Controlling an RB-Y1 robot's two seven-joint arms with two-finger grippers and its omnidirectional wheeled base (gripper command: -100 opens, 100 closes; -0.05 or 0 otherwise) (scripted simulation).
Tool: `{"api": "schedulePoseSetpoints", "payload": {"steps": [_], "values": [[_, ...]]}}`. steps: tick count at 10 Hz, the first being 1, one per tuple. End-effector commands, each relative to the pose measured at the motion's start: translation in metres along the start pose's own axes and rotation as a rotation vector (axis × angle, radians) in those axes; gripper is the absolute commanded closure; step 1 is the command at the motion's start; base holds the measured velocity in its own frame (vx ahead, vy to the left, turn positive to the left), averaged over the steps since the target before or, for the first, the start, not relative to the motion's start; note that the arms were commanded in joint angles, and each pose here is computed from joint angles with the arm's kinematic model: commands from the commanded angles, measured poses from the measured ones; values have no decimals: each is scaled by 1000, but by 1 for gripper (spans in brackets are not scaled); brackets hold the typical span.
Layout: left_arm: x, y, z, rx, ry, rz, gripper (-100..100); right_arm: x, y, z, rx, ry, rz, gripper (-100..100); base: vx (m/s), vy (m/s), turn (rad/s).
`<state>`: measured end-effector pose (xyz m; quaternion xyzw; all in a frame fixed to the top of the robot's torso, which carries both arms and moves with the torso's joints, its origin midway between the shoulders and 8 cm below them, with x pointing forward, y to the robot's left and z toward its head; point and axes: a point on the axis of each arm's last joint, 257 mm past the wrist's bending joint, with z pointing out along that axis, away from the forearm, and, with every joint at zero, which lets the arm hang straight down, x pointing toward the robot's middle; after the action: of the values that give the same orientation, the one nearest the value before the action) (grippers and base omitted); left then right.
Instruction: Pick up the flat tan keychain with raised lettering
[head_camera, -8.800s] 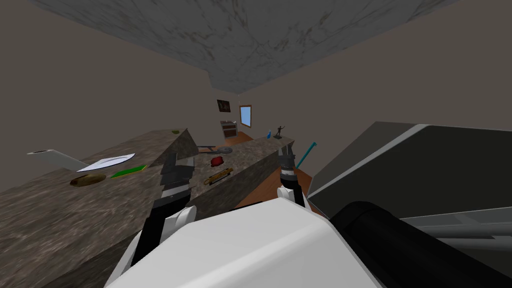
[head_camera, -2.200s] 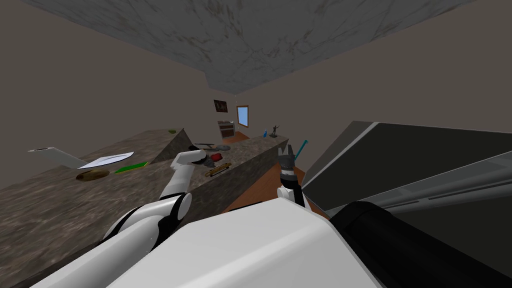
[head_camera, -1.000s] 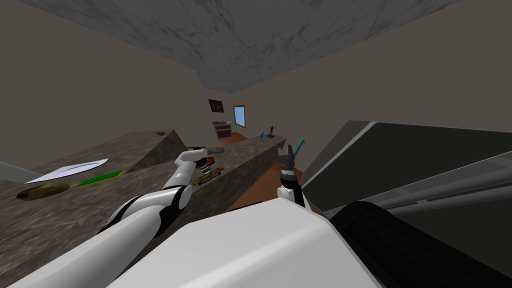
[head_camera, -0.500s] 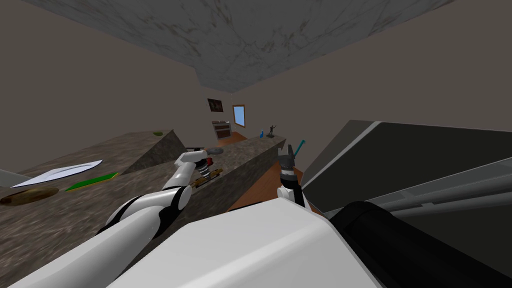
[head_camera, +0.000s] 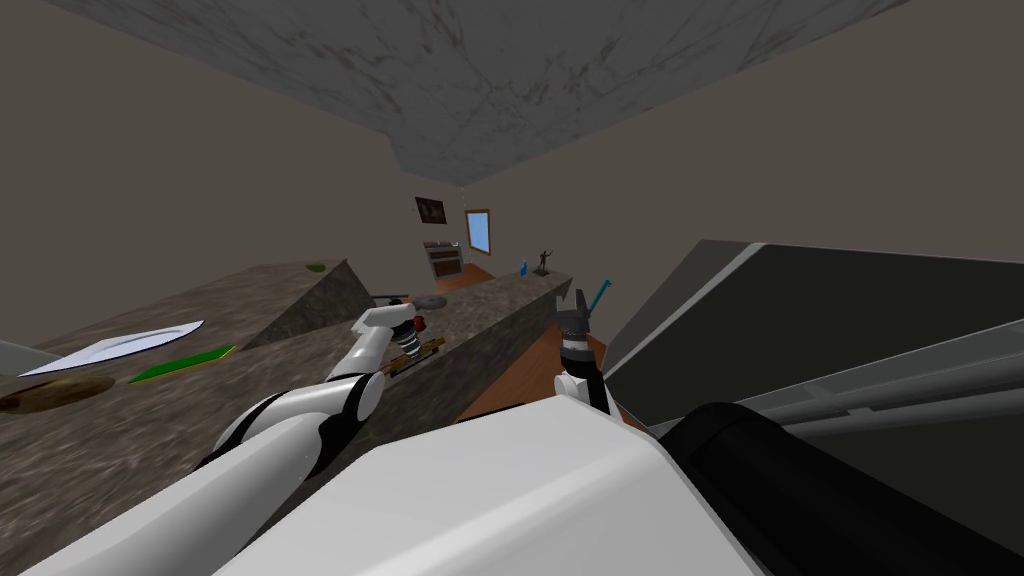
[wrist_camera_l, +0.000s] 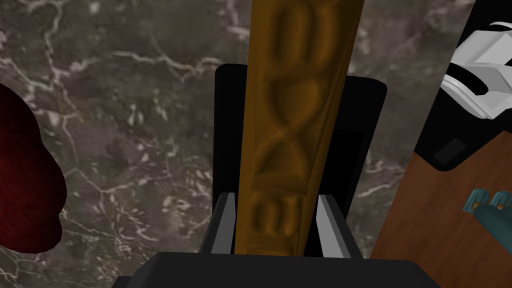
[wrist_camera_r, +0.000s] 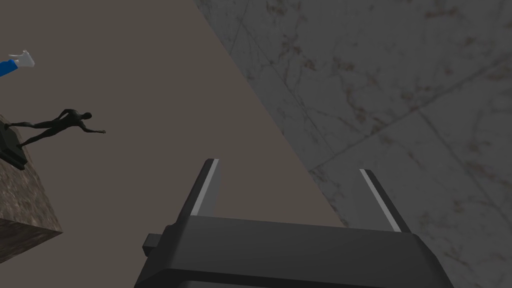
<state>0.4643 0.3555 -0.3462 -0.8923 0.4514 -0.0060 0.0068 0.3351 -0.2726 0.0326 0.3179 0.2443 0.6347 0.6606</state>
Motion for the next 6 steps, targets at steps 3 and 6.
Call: {"api": "schedulePoseSetpoints", "payload": {"steps": [3, 6], "values": [[0, 0, 0, 0, 0, -1, 100, 0, 0, 0, 0, 0, 0, 0, 0, 0, 0], [1, -3, -16, 0, -1, -5, 100, 0, 0, 0, 0, 0, 0, 0, -13, 1, -7]]}}
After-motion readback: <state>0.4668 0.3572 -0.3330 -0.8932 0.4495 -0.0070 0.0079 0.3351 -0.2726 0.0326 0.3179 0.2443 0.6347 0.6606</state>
